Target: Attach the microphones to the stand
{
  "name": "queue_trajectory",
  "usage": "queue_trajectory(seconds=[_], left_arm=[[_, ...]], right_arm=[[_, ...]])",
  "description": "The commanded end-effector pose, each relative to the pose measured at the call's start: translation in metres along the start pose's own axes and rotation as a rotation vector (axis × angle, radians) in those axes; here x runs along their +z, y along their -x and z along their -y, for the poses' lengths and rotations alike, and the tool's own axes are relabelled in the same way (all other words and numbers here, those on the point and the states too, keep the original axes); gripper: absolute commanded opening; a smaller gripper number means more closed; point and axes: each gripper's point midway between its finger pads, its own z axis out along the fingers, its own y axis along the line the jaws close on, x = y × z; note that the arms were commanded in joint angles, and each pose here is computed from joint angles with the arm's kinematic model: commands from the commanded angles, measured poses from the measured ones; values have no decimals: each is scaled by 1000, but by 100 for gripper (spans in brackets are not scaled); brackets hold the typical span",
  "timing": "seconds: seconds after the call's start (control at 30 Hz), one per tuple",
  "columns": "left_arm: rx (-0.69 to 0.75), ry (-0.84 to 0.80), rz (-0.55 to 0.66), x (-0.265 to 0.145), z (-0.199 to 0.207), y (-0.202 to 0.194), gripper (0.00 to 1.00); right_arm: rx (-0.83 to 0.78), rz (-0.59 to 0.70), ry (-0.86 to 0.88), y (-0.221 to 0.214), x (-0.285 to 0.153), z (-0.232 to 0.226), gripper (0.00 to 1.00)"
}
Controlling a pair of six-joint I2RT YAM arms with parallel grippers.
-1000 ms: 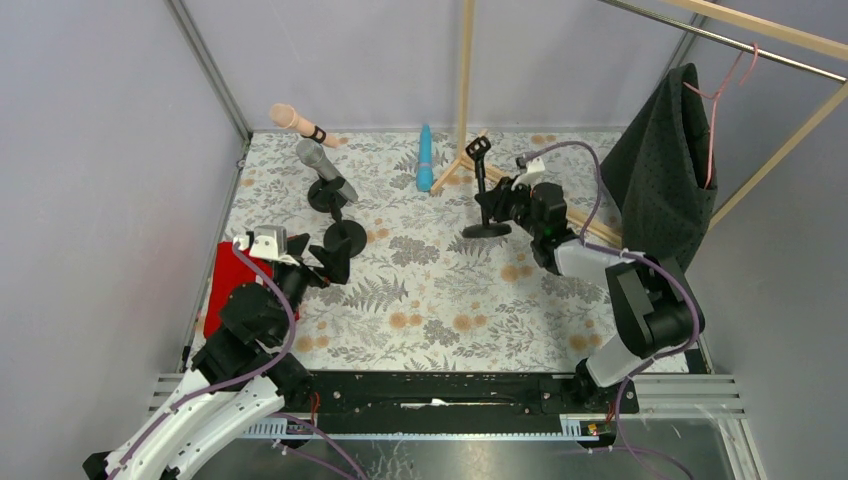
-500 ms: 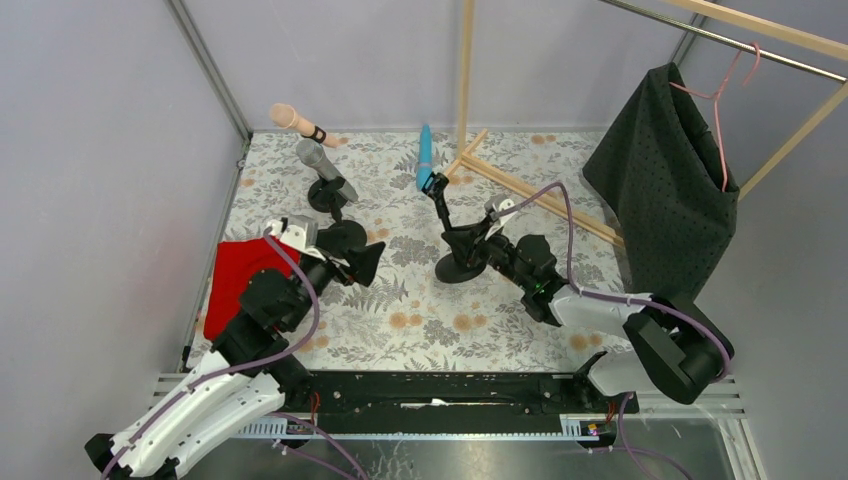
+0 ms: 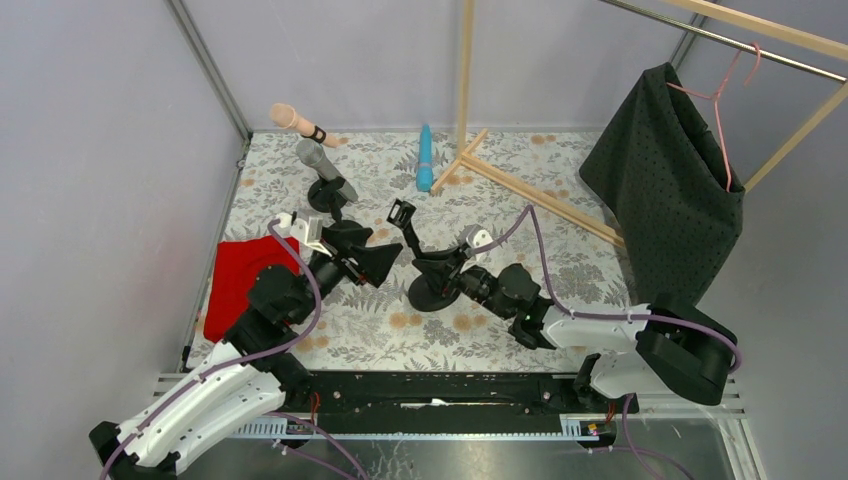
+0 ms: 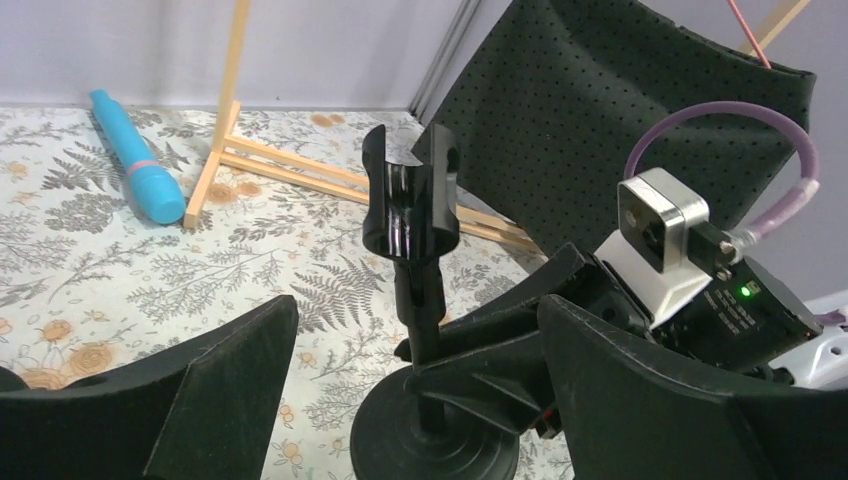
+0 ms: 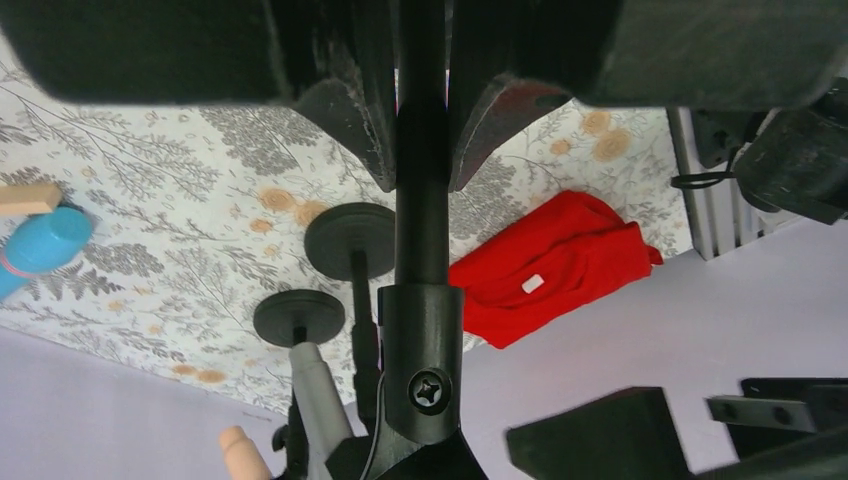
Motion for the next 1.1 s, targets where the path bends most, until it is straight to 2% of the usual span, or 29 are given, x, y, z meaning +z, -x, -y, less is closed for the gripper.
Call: queue_trajectory(seconds=[0.0, 0.1, 0.37, 0.57, 0.73, 0.83, 0.9, 0.97, 1.0, 1.07], left_arm=[[-56, -57, 40, 2, 13, 10, 91], [-69, -61, 37, 1, 15, 10, 88], [-84, -80, 17, -1, 20, 8, 79], [-92, -79, 17, -2, 21, 10, 69], [-101, -81, 7, -2, 21, 8, 50], [-104, -81, 3, -3, 21, 7, 33], [-102, -84, -1, -3, 22, 6, 20], [-97, -86, -1, -3, 22, 6, 4], [-89, -86, 0, -3, 22, 7, 0], [-67, -75, 7, -4, 19, 8, 0]], right_arm=[[18, 291, -12, 82, 5, -18, 0], [39, 313, -33, 87, 10, -24, 0], [47, 360, 53, 97, 23, -64, 0], [66, 408, 85, 105, 25, -82, 0], [62, 409, 90, 105, 28, -87, 0], [58, 400, 65, 100, 29, -84, 0], [60, 392, 49, 97, 31, -81, 4], [58, 378, 43, 94, 32, -81, 12], [60, 371, 41, 93, 33, -81, 18], [63, 347, 32, 90, 34, -80, 33]])
